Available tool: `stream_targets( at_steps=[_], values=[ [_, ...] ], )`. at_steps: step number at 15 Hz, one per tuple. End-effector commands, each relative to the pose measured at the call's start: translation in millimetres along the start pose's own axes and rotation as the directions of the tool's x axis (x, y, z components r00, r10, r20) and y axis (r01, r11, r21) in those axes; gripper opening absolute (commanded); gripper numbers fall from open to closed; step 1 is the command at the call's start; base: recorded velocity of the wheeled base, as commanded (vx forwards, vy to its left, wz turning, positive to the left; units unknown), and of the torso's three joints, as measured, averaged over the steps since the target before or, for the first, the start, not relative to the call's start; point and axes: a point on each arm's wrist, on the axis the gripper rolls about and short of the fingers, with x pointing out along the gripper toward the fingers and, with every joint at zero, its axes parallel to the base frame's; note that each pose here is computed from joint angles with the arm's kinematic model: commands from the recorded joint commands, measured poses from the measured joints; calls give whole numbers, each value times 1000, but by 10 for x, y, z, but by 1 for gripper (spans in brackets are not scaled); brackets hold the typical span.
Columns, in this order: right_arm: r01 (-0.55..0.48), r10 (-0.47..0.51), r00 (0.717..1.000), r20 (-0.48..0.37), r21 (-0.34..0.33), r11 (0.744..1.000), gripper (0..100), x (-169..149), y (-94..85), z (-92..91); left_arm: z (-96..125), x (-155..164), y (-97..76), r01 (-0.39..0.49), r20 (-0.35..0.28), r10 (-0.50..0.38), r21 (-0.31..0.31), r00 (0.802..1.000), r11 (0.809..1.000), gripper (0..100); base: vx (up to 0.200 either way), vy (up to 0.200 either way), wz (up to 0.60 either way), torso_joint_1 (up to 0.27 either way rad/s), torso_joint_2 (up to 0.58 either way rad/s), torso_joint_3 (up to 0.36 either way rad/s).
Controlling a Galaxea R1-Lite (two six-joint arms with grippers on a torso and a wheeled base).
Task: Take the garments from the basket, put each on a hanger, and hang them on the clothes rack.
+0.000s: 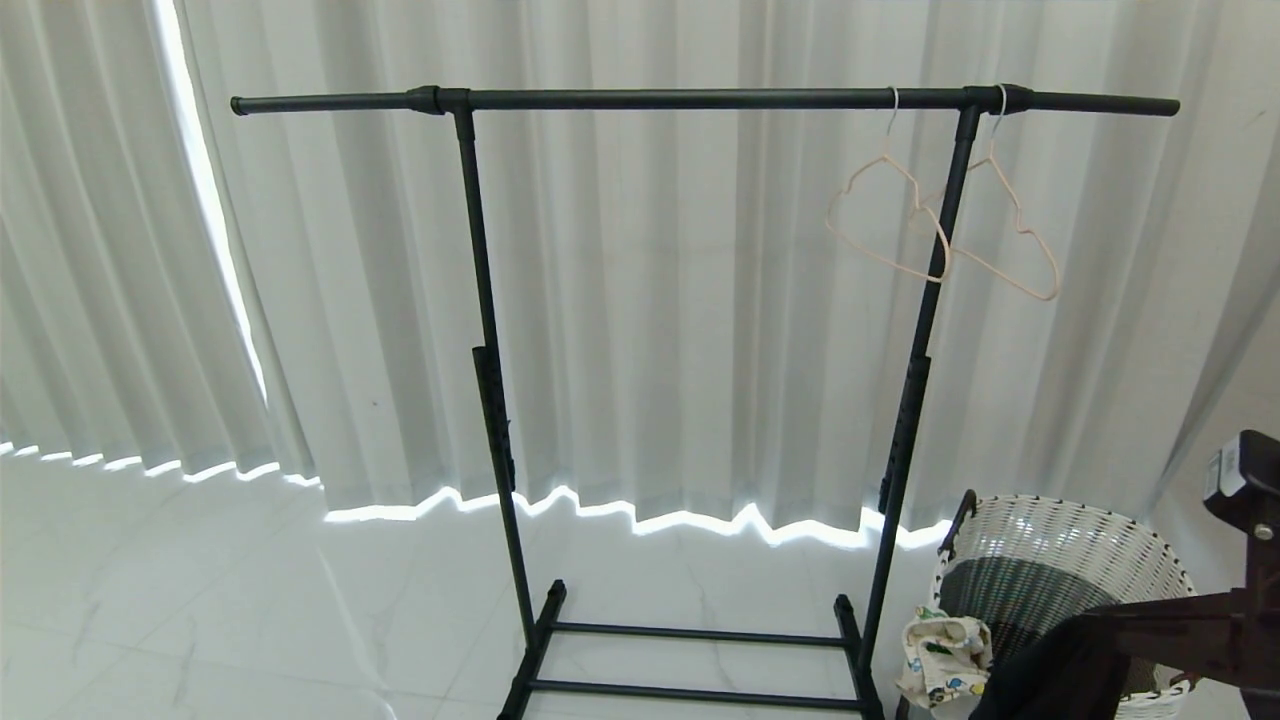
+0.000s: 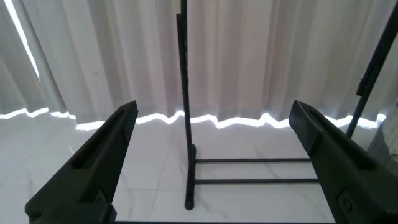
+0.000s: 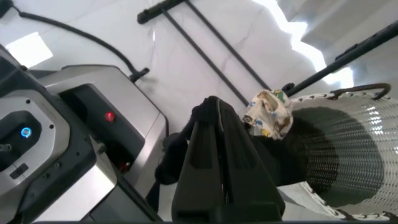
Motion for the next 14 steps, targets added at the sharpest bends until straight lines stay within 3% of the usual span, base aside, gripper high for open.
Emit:
stream_targets(
  at_steps=[1, 2, 3, 5, 6, 8, 10, 12, 14],
  values=[
    [-12, 13, 999, -42, 10, 1000, 0, 109, -29, 14, 177, -33, -5, 57, 60, -56, -8, 997, 998, 100, 0, 0, 0, 0, 0, 0],
    [-12, 12, 999, -43, 9, 1000, 0, 109, -28, 14, 475, -44, -6, 197, 90, -192, -58, 977, 979, 100, 0, 0, 0, 0, 0, 0],
    [-12, 12, 999, -43, 7, 1000, 0, 112, -28, 18, 827, 12, 19, 264, 103, -254, -98, 962, 960, 100, 0, 0, 0, 0, 0, 0],
    [-9, 9, 999, -35, 3, 1000, 0, 111, -37, 61, 1367, 359, 57, 334, 38, -332, -134, 943, 933, 100, 0, 0, 0, 0, 0, 0],
    [2, -2, 999, -35, 2, 1000, 0, 117, -47, 87, 1511, 574, 46, 365, -11, -371, -147, 929, 919, 100, 0, 0, 0, 0, 0, 0],
    [30, -31, 999, -35, -2, 1000, 0, 139, -71, 130, 1539, 876, -16, 416, -110, -437, -174, 893, 893, 100, 0, 0, 0, 0, 0, 0],
    [3, -4, 1000, -18, -36, 999, 0, 200, -31, 200, 1493, 1021, -139, 520, -173, -551, -195, 816, 831, 100, 0, 0, 0, 0, 0, 0],
    [-21, 20, 1000, -21, -52, 998, 0, 263, -11, 267, 1422, 1094, -234, 574, -223, -610, -208, 760, 792, 100, 0, 0, 0, 0, 0, 0],
    [-25, 24, 1000, -20, -54, 998, 0, 319, -30, 357, 1338, 1097, -252, 579, -253, -619, -219, 743, 785, 100, 0, 0, 0, 0, 0, 0]
  ],
)
